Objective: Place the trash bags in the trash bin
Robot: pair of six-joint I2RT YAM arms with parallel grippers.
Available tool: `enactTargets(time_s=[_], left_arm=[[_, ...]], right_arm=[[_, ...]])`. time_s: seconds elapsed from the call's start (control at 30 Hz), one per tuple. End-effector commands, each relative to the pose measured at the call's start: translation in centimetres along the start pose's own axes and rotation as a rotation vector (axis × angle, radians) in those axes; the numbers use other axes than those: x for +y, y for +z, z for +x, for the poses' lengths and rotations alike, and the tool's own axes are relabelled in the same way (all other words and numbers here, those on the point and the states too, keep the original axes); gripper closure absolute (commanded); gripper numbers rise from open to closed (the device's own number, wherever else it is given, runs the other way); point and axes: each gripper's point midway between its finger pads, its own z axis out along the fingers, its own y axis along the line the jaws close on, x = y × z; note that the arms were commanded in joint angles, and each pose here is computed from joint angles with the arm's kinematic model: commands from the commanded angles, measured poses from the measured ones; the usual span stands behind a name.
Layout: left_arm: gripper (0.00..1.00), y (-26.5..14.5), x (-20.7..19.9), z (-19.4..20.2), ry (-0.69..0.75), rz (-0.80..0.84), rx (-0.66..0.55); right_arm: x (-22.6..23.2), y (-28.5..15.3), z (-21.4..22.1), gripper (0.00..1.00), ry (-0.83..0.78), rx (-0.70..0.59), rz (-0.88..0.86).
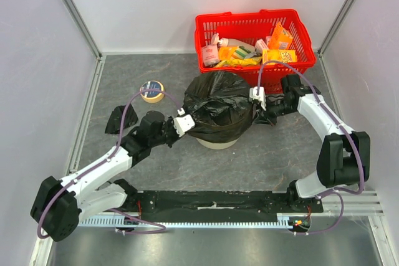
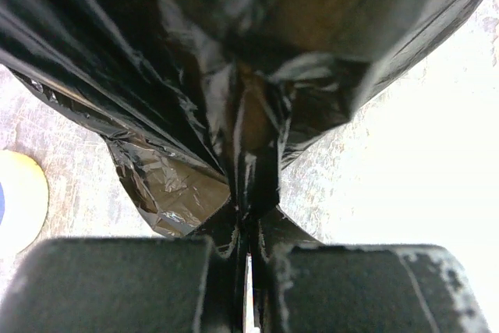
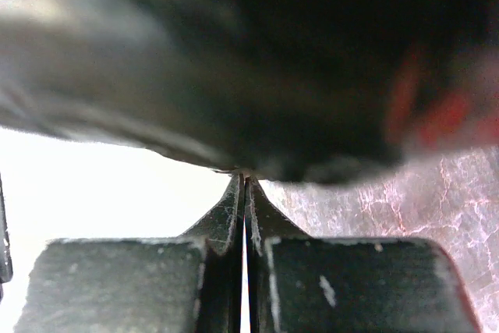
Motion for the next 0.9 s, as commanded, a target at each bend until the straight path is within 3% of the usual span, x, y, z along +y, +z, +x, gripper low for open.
enactTargets(time_s=[0.0, 0.2, 0.3, 0.37, 0.43, 0.6, 0.87], left_arm=[[0.98, 0.5, 1.4, -0.8, 0.074, -0.055, -0.072], [0.98, 0.7, 2.2, -1.3, 0.066, -0.090, -0.104], [0.98, 0.7, 2.3, -2.0, 0.061, -0.087, -0.126], [0.98, 0.7, 2.3, -2.4, 0.056, -0.073, -0.130], [0.98, 0.6, 2.1, -2.8, 0.051, -0.057, -0.130], [0.98, 0.3, 2.2, -4.0, 0.051, -0.040, -0.144], [0.98, 0.1, 2.3, -5.0, 0.051, -0.024, -0.158]], right_arm=[[-0.7, -0.6, -0.1, 1.00, -0.015, -0.026, 0.050], [-0.4, -1.0, 0.1, 0.99, -0.006, -0.008, 0.069], [-0.4, -1.8, -0.3, 0.70, -0.015, 0.009, 0.089], [-0.3, -2.5, -1.1, 0.58, -0.040, 0.011, 0.089], [0.0, -3.2, -2.2, 0.32, -0.055, 0.004, 0.082], [-0.7, -4.0, -4.8, 0.02, -0.114, -0.060, 0.093], [-2.0, -3.0, -7.0, 0.02, -0.101, -0.172, 0.014]])
